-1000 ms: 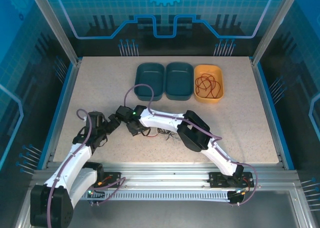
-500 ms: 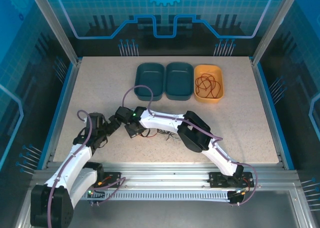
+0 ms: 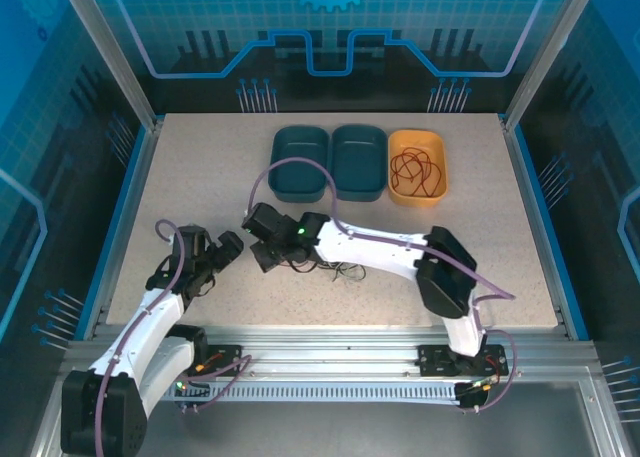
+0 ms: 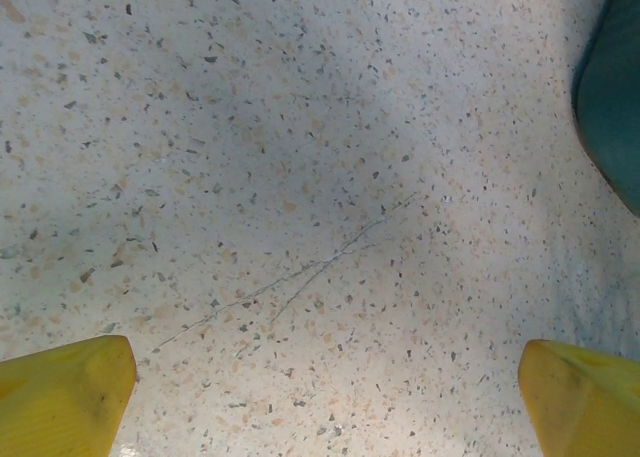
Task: Untangle the cables
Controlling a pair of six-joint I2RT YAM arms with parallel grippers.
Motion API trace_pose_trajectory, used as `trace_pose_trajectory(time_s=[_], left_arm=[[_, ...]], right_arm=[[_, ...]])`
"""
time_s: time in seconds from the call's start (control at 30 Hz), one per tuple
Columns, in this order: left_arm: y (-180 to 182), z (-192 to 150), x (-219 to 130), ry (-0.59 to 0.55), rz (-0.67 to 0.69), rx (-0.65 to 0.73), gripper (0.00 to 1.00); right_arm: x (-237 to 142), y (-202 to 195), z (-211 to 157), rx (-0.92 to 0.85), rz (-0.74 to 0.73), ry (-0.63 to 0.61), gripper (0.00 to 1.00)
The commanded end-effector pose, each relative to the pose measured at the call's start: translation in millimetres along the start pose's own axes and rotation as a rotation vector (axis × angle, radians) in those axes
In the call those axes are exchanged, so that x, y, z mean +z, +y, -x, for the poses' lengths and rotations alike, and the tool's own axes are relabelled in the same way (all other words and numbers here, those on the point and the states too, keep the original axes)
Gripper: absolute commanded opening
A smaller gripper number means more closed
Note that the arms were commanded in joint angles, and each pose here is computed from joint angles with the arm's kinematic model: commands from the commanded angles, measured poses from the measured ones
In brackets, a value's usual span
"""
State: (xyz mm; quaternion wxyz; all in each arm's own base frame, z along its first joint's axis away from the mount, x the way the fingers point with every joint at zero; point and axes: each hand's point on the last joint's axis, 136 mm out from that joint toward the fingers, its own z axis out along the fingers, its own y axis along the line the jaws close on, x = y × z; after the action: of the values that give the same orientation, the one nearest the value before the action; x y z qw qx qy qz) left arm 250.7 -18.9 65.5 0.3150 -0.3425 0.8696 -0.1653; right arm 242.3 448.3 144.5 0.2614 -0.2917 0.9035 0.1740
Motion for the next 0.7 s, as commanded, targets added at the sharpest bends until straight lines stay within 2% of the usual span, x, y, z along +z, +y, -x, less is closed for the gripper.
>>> trace_pose_trajectory(time_s=[0.0,0.33,0.67], left_arm=[[-13.8,1.5,-1.6,0.005,-0.077,0.033,0.99],[-41.3,2.0,-6.1,0.022,-0.209,0.069,0.99],[-67.6,-7.9,-10.5,0.046,-0.332,0.120,0.99]], right_arm=[[-32.4,17.7,26.1,-0.041,0.079,-0.129,0.00],[-109.6,1.4,65.5,-0.061,0.016,-0.315,0.00],[-173.5,-21.5,87.8,-0.046,-0.055,-0.431,0.00]])
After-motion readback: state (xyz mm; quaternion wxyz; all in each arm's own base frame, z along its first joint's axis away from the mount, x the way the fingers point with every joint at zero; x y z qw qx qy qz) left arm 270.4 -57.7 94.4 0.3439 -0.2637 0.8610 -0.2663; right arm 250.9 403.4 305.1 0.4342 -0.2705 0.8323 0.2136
